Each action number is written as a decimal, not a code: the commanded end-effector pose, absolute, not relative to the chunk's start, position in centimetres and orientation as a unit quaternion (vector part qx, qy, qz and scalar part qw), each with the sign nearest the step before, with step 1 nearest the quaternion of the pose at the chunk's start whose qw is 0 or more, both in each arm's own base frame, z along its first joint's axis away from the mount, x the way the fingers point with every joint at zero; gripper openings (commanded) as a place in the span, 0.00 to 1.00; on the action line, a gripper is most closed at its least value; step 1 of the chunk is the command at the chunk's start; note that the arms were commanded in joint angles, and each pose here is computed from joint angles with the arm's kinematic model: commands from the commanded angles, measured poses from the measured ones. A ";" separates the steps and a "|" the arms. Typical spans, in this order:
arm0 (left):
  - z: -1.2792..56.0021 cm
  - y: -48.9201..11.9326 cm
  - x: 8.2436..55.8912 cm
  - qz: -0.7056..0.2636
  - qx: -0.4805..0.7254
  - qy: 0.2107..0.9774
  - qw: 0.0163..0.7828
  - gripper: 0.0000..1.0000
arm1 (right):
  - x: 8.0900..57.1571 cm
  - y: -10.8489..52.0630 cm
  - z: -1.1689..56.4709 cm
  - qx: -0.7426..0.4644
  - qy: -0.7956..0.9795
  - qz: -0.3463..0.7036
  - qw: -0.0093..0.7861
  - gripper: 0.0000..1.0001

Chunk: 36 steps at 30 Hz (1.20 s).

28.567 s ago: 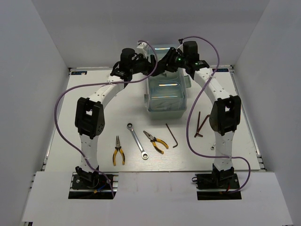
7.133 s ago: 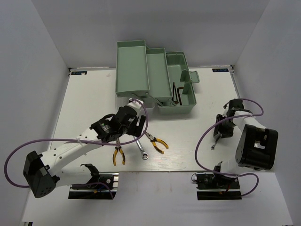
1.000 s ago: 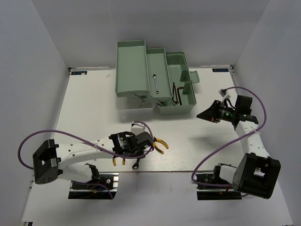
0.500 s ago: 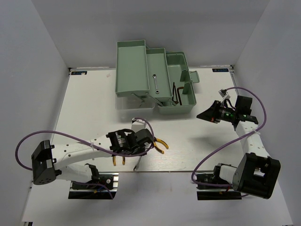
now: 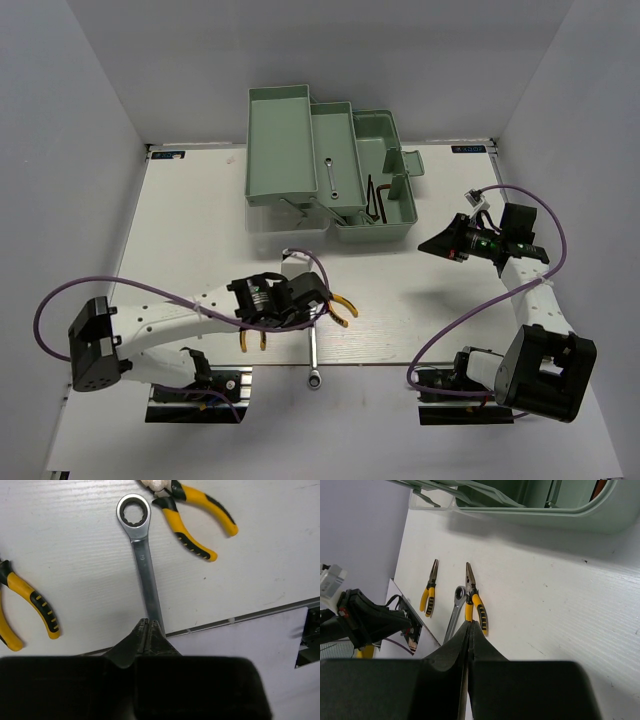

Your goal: Sort the tools into containers

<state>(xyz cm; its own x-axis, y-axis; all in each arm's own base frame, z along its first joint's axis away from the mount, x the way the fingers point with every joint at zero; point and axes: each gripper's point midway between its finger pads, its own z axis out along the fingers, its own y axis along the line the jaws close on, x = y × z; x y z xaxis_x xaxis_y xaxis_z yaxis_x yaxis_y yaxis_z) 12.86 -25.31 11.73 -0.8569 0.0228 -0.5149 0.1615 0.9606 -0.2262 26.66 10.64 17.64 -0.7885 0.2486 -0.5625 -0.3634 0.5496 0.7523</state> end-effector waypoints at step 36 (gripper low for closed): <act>-1.4 -25.9 10.6 -0.003 0.044 0.988 0.145 0.00 | 26.2 9.9 18.4 -0.025 0.805 0.492 0.332 0.01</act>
<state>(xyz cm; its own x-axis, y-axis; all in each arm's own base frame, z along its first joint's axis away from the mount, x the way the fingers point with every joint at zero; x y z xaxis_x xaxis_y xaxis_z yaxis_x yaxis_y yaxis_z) 12.09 -27.50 1.39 -0.9327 0.0886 -0.3495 0.1082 0.9935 -0.0367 26.69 9.75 17.88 -0.7833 0.2829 -0.5535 -0.3494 0.5361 0.7685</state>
